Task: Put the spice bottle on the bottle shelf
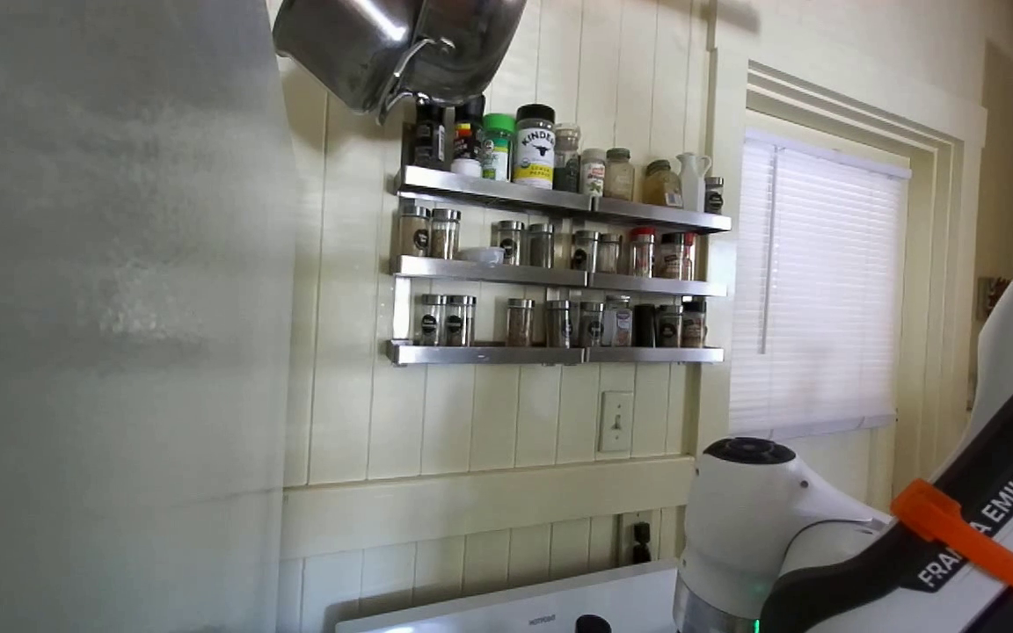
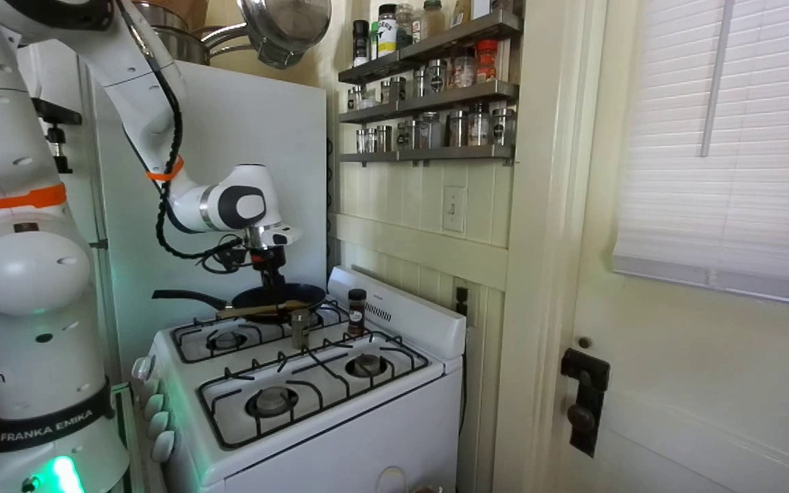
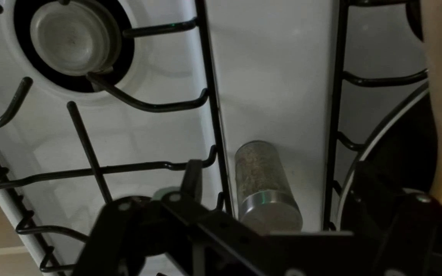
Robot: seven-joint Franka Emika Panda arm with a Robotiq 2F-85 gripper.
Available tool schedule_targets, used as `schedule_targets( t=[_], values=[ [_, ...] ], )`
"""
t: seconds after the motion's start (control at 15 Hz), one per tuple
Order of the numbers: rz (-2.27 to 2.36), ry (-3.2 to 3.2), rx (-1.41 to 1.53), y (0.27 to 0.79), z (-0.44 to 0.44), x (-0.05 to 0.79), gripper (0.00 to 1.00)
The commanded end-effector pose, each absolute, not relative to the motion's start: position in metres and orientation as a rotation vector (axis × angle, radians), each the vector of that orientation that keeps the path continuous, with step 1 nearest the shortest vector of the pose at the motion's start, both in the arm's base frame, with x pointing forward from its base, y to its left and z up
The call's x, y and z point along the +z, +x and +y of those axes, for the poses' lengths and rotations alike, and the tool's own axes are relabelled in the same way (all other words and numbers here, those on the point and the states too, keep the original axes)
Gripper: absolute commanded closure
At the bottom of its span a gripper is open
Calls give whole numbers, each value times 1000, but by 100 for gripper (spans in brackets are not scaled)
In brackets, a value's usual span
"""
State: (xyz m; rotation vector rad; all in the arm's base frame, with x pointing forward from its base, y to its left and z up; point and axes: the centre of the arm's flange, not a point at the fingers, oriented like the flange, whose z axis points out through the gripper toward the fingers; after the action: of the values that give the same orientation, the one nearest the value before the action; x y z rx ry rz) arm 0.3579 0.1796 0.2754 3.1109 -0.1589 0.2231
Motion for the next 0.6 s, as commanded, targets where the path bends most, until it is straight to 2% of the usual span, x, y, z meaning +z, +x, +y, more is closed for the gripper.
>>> schedule_targets(
  t=[0.0,0.53],
  values=[
    [-126,3112,217,352,172,252,0],
    [-55,3094,237,351,164,234,0]
  ],
)
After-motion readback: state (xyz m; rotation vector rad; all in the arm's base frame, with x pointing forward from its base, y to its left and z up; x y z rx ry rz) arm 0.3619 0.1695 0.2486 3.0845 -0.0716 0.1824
